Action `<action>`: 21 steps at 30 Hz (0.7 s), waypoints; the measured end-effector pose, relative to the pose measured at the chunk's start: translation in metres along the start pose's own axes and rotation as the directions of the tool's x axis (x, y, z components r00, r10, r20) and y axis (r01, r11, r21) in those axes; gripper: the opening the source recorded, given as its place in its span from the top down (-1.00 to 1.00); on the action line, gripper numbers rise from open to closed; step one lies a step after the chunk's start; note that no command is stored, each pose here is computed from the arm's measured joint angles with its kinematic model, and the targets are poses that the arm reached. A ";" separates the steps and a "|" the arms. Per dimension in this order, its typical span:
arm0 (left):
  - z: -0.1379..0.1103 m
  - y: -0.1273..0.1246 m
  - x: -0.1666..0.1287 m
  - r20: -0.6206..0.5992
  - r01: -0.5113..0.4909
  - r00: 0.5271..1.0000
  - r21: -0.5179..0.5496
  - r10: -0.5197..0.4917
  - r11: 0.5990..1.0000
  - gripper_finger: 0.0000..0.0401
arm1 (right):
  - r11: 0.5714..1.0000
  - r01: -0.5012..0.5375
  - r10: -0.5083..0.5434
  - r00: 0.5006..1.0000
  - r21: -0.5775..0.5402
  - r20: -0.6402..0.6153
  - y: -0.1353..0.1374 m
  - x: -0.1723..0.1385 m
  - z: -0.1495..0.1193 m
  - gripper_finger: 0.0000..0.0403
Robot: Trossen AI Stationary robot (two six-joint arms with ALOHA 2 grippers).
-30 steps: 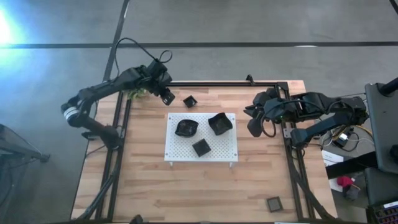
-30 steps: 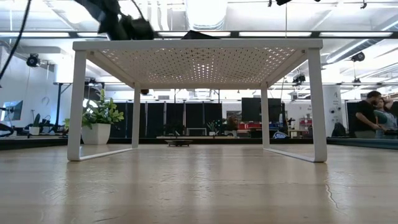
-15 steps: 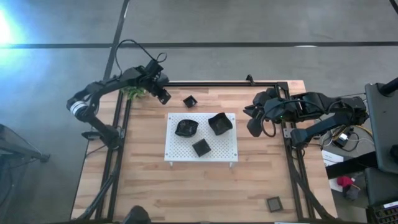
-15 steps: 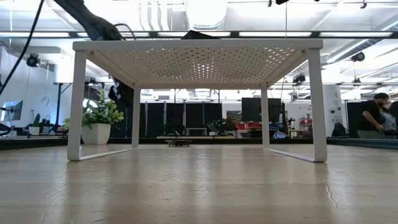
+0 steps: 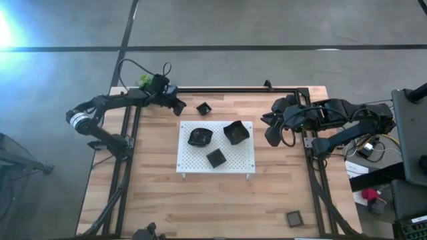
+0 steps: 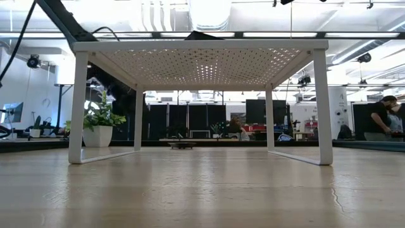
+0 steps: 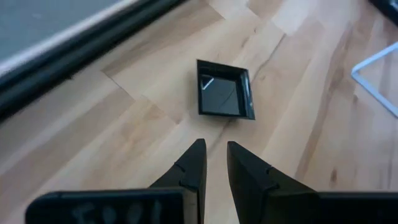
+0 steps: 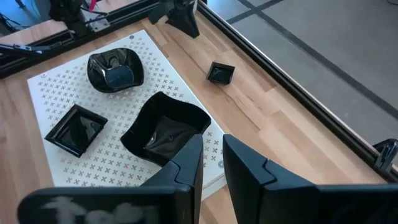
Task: Pick & Place Mini shaped plates
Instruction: Stack the black square plate on top of the black square plate on the shelf
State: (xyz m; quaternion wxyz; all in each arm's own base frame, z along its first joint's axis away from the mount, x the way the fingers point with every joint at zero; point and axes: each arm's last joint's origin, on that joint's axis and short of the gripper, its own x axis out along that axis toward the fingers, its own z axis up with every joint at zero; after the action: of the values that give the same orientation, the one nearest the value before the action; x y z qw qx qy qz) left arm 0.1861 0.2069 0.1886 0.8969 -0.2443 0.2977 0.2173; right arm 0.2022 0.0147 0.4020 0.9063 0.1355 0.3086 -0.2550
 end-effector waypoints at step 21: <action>-0.044 0.007 0.016 0.149 0.014 0.989 -0.030 -0.009 0.999 0.72 | 1.000 0.000 0.000 1.000 0.000 0.000 0.000 0.000 0.000 0.72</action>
State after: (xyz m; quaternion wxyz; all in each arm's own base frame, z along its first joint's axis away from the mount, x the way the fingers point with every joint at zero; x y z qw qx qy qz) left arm 0.1756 0.1913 0.1452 0.9139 -0.2429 0.2254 0.2343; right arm 0.2022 0.0147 0.4021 0.9064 0.1353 0.3084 -0.2551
